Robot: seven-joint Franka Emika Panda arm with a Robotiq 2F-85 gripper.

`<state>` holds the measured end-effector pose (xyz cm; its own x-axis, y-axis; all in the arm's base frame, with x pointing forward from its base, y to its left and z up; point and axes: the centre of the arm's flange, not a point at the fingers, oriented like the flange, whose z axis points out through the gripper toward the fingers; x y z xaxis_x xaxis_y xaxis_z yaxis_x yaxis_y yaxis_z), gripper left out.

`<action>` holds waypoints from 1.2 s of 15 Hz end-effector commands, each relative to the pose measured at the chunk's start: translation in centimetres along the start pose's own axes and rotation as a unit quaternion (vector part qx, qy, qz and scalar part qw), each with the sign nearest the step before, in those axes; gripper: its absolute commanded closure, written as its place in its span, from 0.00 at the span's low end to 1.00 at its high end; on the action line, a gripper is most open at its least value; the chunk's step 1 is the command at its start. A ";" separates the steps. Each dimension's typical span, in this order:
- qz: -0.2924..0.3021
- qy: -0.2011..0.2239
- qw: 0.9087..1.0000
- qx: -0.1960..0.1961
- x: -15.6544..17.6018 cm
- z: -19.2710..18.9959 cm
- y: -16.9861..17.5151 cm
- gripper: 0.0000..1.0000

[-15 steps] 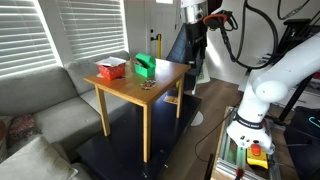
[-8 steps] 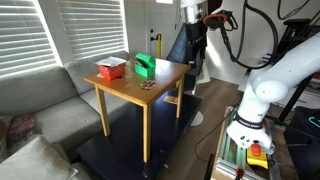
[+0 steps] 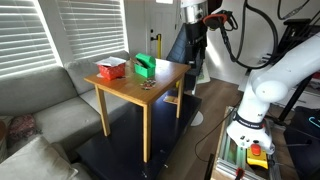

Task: Remove the piece of tissue from the red basket and put it on the table

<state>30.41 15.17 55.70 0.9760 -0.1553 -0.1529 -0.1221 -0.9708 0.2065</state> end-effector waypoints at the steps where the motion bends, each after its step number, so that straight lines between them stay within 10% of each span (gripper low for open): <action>1: 0.000 0.000 1.000 0.000 0.0 0.0 0.0 0.00; 8: 0.000 0.000 1.000 0.000 0.0 0.0 0.0 0.00; 18: -0.003 0.171 0.984 0.039 11.6 -6.4 -3.2 0.00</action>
<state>38.20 16.18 58.81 0.9870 -0.1116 0.1153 -0.1258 -0.9842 0.1248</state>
